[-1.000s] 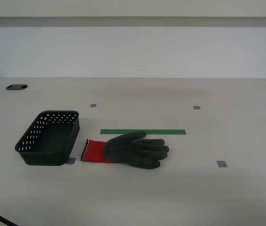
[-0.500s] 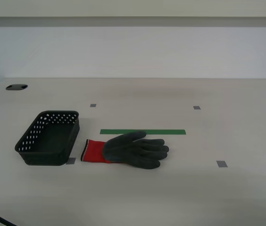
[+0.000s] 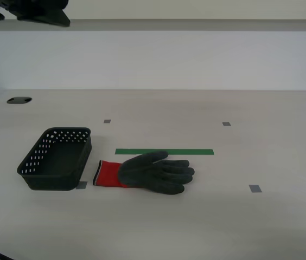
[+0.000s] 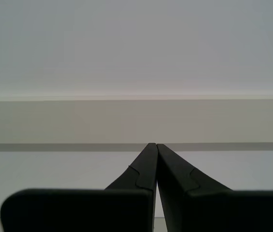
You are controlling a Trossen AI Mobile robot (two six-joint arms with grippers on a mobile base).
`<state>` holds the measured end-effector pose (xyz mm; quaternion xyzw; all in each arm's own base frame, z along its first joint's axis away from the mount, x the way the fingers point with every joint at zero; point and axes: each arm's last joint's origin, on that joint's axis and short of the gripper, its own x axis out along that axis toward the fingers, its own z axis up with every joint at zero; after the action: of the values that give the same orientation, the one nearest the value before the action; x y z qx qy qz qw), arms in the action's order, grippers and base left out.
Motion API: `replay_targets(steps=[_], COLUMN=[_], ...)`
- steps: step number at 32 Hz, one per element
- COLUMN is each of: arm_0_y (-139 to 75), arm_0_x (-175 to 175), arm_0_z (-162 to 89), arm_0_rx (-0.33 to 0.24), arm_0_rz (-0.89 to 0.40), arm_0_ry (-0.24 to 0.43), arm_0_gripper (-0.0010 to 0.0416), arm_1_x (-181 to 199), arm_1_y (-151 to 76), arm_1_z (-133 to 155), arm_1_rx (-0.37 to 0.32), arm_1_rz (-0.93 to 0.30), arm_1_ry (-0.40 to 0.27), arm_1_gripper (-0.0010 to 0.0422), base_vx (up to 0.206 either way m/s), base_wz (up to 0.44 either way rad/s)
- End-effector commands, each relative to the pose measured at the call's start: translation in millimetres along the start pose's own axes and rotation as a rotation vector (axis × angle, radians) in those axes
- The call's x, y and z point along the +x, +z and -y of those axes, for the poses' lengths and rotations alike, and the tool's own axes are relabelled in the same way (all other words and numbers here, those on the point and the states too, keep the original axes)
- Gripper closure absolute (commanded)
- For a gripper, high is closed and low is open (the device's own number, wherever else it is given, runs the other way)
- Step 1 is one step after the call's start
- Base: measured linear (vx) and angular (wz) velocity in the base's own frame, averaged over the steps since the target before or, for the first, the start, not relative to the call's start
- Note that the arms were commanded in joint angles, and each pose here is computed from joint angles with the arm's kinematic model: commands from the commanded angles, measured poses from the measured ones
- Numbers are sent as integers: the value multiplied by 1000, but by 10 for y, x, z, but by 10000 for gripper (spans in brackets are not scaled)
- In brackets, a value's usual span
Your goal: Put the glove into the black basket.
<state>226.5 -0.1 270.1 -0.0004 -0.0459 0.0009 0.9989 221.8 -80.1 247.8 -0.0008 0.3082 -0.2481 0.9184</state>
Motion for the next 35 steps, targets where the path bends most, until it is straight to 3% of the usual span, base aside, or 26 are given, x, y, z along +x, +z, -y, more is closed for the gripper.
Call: replay_targets(steps=[1,12,17,26,35], arm_0_y=[6,6,6,6,6], arm_0_x=[1,1,1,1,1], arm_0_z=[-3,-2,-2,-2,-3], arm_0_rx=[0,0,0,0,0], arm_0_rz=[4,4,4,4,3], arm_0_ry=[1,1,1,1,1], arm_0_gripper=[405,405,405,405,405], arm_1_x=[172,940,1360,1823,2251], arm_1_y=[-41,-119,-260,-440,-630], arm_1_z=[19,354,635,920,1279], arm_1_rx=[-16,71,173,260,404], arm_1_rz=[-127,-391,-533,-659,-733], arm_1_ry=[-16,-122,-187,-239,-314], arm_1_gripper=[413,412,412,412,412], base_vx=[0,0,0,0,0], base_wz=[0,0,0,0,0])
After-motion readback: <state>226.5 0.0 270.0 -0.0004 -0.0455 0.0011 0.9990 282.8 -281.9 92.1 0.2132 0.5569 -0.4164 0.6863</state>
